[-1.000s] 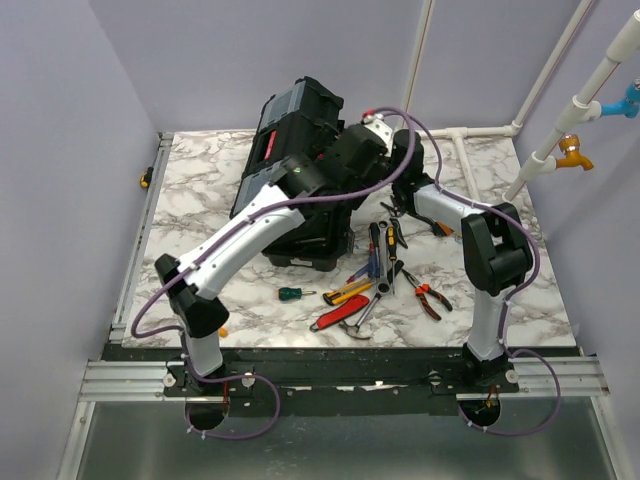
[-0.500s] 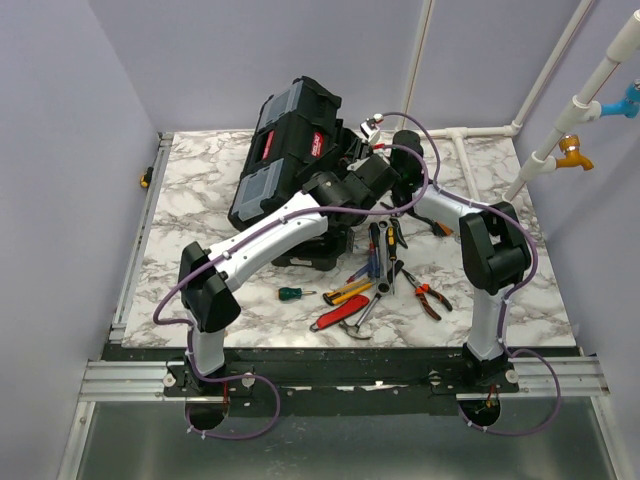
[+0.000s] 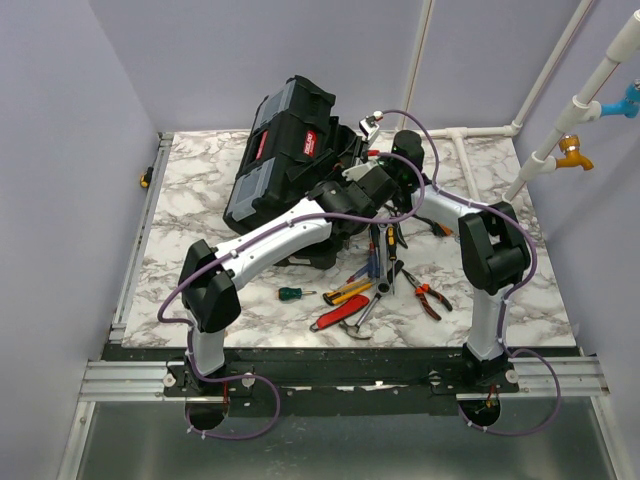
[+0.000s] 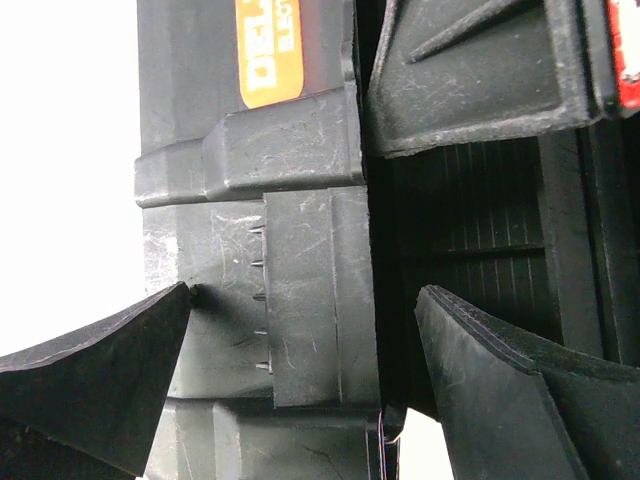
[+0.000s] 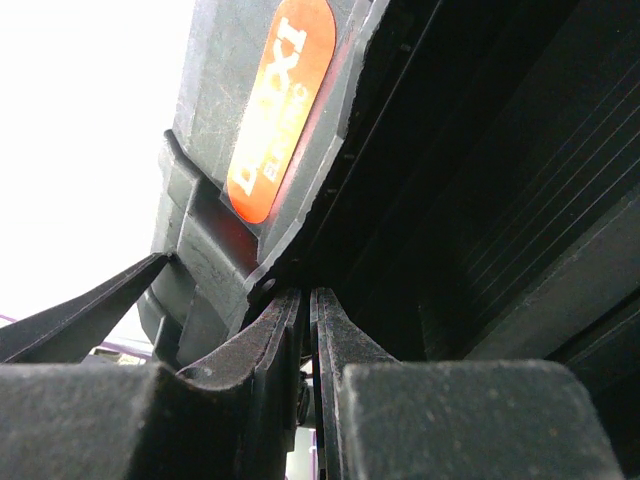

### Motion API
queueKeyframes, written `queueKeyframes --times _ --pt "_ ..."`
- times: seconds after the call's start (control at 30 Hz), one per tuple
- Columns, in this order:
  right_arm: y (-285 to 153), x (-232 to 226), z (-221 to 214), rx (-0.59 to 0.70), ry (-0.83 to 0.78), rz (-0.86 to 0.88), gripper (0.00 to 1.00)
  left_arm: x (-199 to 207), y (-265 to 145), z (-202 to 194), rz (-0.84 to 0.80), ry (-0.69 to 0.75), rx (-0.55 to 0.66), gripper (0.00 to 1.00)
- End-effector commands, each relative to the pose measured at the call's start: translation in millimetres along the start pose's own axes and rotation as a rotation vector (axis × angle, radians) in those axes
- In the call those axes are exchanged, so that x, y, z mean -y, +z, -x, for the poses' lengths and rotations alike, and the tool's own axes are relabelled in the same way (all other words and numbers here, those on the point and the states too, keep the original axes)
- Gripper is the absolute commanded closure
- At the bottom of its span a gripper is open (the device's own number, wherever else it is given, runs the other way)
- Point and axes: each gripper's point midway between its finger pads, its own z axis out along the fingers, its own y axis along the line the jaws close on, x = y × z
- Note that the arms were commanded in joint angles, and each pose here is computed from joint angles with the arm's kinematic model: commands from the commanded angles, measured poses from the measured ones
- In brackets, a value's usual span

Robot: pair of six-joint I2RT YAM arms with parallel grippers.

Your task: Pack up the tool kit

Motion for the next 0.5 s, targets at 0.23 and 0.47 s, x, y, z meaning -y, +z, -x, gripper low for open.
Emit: queueKeyframes --times 0.23,0.47 --pt "-10 22 -5 0.014 0.020 -0.028 0.84 -27 2 -7 0.110 -0.044 -0.008 0.04" --pt "-31 47 5 0.074 0.058 -0.123 0.85 -42 -3 1 0.085 -0.132 0.033 0.09"
